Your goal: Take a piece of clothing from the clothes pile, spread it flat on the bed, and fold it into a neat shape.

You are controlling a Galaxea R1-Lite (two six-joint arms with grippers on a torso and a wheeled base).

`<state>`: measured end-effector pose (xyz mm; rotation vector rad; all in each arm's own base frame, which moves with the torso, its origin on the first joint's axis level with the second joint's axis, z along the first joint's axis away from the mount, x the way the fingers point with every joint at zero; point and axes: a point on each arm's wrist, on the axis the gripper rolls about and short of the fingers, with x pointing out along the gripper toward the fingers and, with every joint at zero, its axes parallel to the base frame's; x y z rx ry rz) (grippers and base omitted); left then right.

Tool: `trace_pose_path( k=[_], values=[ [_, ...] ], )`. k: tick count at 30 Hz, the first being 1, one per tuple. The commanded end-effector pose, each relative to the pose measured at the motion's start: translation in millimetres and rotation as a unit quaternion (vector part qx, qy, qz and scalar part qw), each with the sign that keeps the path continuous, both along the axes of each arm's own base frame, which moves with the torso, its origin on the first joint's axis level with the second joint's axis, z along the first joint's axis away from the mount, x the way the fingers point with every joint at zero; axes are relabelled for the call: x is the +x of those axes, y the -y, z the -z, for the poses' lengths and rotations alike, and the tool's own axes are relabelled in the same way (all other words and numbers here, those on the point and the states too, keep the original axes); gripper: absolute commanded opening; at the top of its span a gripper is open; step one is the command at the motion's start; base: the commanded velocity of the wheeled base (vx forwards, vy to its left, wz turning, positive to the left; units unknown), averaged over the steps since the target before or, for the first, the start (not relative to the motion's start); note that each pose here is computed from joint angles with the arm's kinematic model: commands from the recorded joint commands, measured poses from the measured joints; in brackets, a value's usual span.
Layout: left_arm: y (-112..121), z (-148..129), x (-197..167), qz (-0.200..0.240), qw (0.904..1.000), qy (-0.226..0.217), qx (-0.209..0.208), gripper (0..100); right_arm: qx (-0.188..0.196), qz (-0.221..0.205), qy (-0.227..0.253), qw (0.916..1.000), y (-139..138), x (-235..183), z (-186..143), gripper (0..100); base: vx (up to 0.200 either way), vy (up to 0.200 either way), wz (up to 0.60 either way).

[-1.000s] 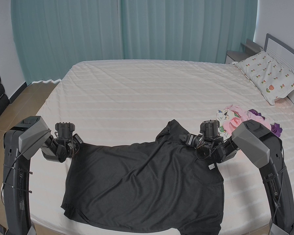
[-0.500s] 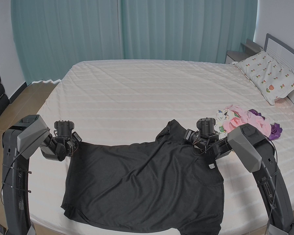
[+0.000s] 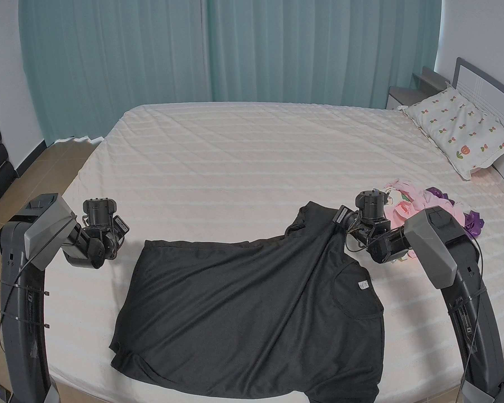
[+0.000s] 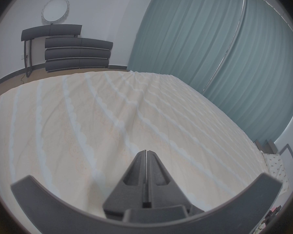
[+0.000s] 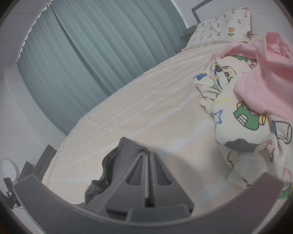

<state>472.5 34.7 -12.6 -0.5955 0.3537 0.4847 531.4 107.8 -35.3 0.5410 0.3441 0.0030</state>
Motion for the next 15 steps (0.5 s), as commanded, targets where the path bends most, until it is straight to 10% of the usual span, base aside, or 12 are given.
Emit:
trace_pose_path(
  k=[1, 13, 14, 15],
  values=[
    [-0.8, 1.3, 3.7, 0.001, 1.0, 0.004, -0.001, 0, 0.004, -0.002, 0.016, 0.9999, -2.7, 1.4, -4.0, 0, 0.0, 0.0, 0.0],
    [8.8, 8.8, 7.4, 0.029, 0.9995, -0.003, -0.013, 0, -0.01, -0.01, -0.011, 0.9998, -8.6, -6.2, 11.5, 0, 0.0, 0.0, 0.0],
    [13.9, 10.0, 6.6, 0.045, 0.9987, -0.011, -0.021, 100, -0.012, -0.01, -0.017, 0.9997, -8.1, -8.4, 14.0, 0, 0.0, 0.0, 0.0],
    [17.0, 9.6, 6.6, 0.052, 0.9983, -0.011, -0.023, 100, -0.012, -0.011, -0.02, 0.9997, -8.6, -10.0, 15.1, 0, 0.0, 0.0, 0.0]
  ],
)
